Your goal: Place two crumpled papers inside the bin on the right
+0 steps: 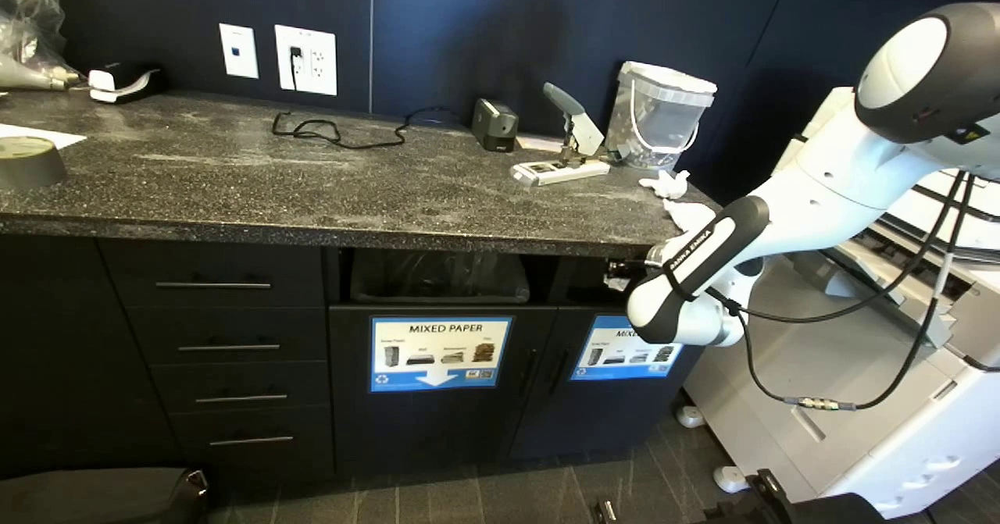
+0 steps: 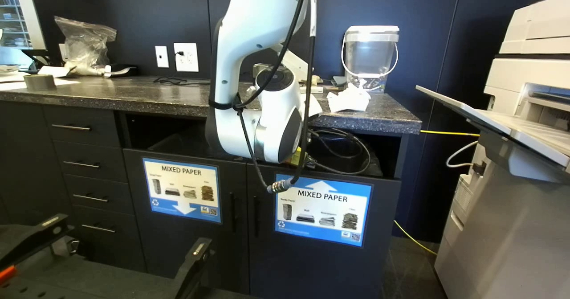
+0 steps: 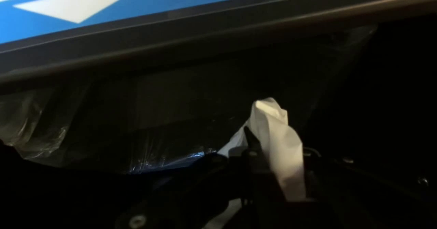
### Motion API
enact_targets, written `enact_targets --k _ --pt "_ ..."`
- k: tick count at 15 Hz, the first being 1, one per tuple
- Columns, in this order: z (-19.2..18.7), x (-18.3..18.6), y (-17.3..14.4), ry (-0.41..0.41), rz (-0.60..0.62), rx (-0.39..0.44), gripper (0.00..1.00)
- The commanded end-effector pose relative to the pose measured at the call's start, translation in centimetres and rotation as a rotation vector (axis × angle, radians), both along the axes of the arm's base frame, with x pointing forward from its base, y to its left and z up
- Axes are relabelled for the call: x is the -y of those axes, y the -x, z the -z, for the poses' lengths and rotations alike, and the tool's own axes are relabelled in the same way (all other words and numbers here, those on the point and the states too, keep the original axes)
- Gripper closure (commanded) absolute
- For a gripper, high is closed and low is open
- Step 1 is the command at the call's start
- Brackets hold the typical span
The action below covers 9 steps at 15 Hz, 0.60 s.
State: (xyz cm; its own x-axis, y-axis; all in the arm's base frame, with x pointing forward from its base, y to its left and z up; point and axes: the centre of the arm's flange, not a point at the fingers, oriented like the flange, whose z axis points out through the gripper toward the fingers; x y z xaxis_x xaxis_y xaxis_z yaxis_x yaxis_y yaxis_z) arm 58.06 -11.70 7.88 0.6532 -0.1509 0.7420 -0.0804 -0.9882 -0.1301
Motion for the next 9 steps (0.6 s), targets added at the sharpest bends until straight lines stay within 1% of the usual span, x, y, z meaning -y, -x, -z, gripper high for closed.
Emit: enact_targets --k 1,4,5,6,7,8,9 --pt "0.4 -0.3 -1.8 -0.030 -0.011 0.054 0.65" --pt "0.6 -1.0 -1.9 -0.016 -0.028 0.039 0.44" --pt "0.5 -0.8 -1.9 -0.017 -0.031 0.036 0.35" --pt "0.6 -1.5 -1.8 -0.005 -0.037 0.032 0.28" --pt "0.5 -1.4 -1.8 -0.001 -0.039 0.029 0.20" --pt "0.2 -1.0 -1.7 -0.002 -0.040 0.025 0.13" --pt "0.3 -1.5 -1.6 0.010 -0.042 0.017 0.07"
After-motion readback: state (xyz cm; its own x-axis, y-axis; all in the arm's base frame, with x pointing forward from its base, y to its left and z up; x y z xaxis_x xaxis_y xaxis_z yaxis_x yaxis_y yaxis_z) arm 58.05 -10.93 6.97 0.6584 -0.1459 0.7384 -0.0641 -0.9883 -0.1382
